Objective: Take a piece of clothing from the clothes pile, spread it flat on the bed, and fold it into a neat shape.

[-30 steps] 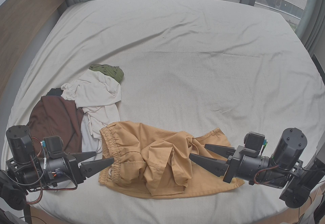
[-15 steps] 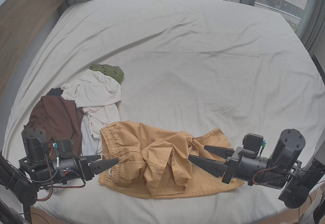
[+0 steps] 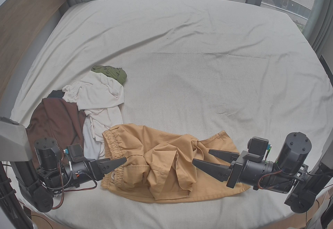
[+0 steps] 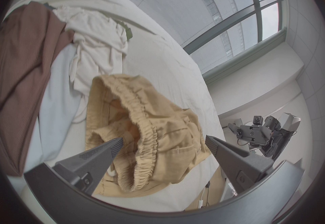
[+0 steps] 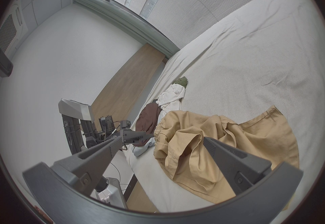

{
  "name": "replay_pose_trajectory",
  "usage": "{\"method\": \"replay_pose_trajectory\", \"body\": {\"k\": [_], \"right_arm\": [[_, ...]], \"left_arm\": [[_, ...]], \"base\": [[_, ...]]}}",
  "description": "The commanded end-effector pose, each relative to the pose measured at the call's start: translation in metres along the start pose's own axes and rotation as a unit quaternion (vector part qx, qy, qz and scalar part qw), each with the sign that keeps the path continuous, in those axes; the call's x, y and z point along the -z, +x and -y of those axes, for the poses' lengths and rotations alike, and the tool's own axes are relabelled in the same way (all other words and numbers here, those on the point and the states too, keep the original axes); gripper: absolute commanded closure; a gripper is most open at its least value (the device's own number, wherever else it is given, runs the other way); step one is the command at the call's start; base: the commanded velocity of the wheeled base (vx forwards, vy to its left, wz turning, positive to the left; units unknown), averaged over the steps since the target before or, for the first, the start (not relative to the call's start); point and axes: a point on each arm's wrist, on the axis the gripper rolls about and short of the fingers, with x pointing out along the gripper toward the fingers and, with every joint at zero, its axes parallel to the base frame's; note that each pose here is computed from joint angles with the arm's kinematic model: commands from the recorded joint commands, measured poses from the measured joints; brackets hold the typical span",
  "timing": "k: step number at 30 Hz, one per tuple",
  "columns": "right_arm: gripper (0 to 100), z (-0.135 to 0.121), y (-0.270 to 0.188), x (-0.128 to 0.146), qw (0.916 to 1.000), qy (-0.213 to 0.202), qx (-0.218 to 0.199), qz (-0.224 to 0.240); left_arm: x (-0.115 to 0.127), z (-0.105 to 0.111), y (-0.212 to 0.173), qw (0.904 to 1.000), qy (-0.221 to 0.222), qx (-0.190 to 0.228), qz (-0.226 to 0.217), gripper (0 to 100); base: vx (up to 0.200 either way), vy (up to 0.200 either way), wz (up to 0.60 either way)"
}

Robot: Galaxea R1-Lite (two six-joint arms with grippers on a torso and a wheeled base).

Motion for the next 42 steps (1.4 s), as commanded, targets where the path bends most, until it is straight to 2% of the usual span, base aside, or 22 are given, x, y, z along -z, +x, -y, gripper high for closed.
{"method": "replay_pose_trajectory", "body": {"k": [1, 12, 16, 24, 39, 40, 42], "right_arm": [[0, 0.000, 0.000, 0.000, 1.0000, 0.000, -0.001, -0.001], [0, 0.001, 0.001, 0.002, 1.0000, 0.000, 0.002, -0.003], [0, 0.001, 0.001, 0.002, 1.0000, 0.000, 0.002, -0.004], [0, 0.001, 0.001, 0.002, 1.0000, 0.000, 0.001, -0.005], [0, 0.001, 0.002, 0.004, 1.0000, 0.002, 0.002, -0.008], [0, 0.002, 0.002, 0.004, 1.0000, 0.002, 0.002, -0.009], [0, 0.002, 0.003, 0.005, 0.9999, 0.003, 0.004, -0.010]], "left_arm": [[0.006, -0.005, 0.005, 0.9998, -0.011, -0.006, -0.017, 0], [0.005, 0.005, 0.019, 0.9994, -0.022, 0.021, -0.018, 0], [0.002, 0.009, 0.026, 0.9983, -0.046, 0.034, -0.016, 0], [0.007, 0.020, 0.030, 0.9964, -0.060, 0.051, -0.030, 0], [0.007, 0.020, 0.034, 0.9961, -0.064, 0.053, -0.029, 0], [0.006, 0.020, 0.035, 0.9959, -0.067, 0.053, -0.027, 100], [0.005, 0.020, 0.035, 0.9955, -0.074, 0.054, -0.025, 100]], "base": [[0.000, 0.000, 0.00], [0.000, 0.000, 0.00], [0.000, 0.000, 0.00], [0.000, 0.000, 0.00], [0.000, 0.000, 0.00], [0.000, 0.000, 0.00], [0.000, 0.000, 0.00]]}}
